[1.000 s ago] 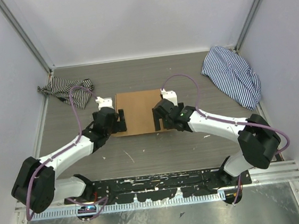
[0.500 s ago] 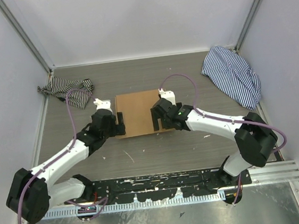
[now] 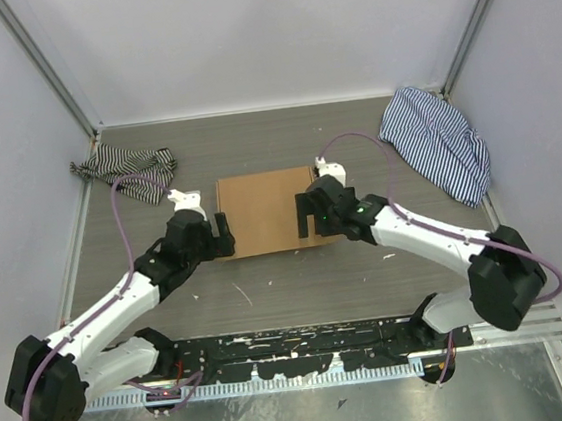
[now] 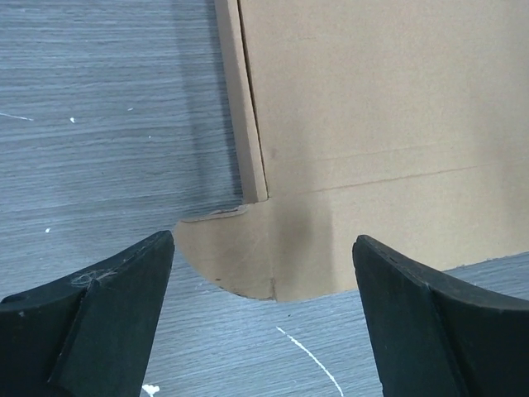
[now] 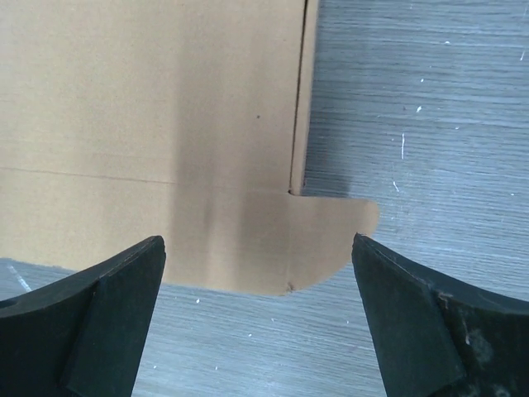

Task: Fold the paper box

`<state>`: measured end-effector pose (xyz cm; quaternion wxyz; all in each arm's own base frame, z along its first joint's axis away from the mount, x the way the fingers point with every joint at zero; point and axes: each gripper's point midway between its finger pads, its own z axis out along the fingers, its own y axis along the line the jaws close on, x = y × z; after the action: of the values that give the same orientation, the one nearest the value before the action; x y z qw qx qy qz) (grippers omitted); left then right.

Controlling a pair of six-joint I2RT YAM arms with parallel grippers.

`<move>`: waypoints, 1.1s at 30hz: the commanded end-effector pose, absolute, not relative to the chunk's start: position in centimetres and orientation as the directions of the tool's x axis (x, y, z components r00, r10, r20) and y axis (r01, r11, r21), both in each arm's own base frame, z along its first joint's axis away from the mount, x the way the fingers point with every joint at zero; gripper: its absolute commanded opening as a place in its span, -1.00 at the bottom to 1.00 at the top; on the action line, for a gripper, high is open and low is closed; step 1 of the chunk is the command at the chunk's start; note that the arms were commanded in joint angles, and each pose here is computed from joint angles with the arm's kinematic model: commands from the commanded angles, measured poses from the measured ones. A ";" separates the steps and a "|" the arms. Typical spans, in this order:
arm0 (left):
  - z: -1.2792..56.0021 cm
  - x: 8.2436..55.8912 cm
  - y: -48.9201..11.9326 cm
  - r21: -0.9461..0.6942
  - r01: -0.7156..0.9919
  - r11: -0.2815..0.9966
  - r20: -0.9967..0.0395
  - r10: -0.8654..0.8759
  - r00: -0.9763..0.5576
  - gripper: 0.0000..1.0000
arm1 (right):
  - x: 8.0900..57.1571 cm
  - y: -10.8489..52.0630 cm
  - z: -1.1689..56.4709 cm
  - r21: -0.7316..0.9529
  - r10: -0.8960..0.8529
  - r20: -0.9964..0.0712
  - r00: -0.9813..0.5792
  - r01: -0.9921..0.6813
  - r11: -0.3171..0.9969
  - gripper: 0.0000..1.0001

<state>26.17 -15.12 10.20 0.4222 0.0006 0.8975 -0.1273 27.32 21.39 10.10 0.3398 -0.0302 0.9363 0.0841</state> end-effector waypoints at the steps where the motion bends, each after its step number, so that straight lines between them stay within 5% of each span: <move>1: 10.4 26.6 -15.9 -0.271 0.122 0.955 -0.766 -0.137 -0.629 0.94 | 27.7 21.2 12.3 0.330 0.098 -0.656 -0.748 -0.167 0.929 0.99; 13: 11.2 27.3 -15.9 -0.346 0.094 0.934 -0.772 -0.226 -0.594 0.96 | 27.2 21.0 12.5 0.452 0.143 -0.639 -0.756 -0.218 0.865 1.00; 33: 8.9 26.4 -17.2 -0.390 0.125 0.912 -0.704 -0.207 -0.679 0.96 | 27.9 21.0 10.2 0.403 0.093 -0.626 -0.774 -0.219 0.889 1.00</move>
<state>27.23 -17.19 9.84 0.4206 -0.0257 0.8834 -0.2052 26.92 20.34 9.18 0.3106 -0.0248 0.9236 0.2234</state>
